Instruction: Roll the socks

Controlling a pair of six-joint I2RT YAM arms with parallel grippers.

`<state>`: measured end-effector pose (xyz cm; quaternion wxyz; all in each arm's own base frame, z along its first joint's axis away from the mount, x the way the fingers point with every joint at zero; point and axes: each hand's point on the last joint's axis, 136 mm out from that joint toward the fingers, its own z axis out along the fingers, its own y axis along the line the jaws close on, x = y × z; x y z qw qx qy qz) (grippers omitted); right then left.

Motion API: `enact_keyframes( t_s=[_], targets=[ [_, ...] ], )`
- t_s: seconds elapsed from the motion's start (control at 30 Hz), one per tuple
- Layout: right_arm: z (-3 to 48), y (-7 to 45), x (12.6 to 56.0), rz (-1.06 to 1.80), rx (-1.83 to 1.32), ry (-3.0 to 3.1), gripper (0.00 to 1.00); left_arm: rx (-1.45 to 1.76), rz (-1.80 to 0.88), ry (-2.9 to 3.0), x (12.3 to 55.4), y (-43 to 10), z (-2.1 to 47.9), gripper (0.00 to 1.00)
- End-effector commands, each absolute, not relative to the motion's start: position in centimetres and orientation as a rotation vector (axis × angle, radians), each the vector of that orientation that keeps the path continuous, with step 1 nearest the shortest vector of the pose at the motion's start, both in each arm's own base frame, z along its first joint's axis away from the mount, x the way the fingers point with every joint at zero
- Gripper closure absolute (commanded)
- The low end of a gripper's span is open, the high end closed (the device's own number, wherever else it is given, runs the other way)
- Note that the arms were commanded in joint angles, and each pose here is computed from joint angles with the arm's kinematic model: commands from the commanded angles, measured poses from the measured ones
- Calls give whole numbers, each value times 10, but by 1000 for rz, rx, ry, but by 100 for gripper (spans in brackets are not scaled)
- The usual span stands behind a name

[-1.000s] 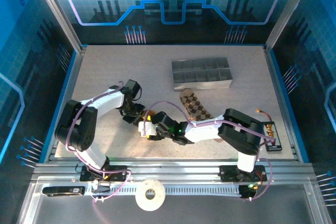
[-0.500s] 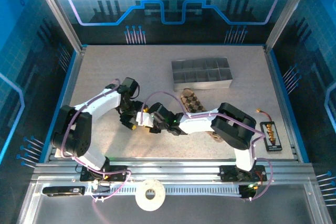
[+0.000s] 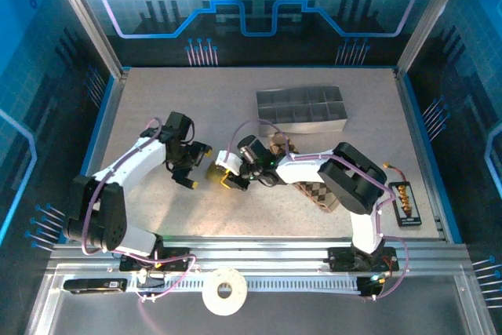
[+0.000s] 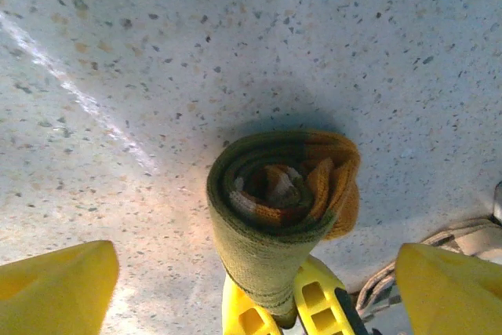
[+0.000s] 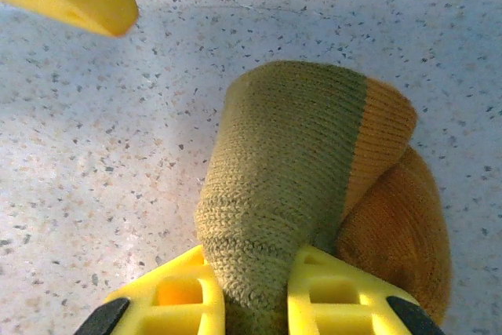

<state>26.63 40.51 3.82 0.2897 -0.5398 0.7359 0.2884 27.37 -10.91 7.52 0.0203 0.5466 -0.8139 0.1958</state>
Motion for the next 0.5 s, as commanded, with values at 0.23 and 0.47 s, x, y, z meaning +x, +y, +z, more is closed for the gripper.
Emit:
enact_keyframes(
  t_s=[0.23,0.47],
  targets=[
    [-40,350,233,1119,-1232,2584,97,1561,758,-2553,265,-149,62,26],
    [-46,343,234,1193,-1150,2675,95,1503,679,-2570,264,-162,44,27]
  ],
)
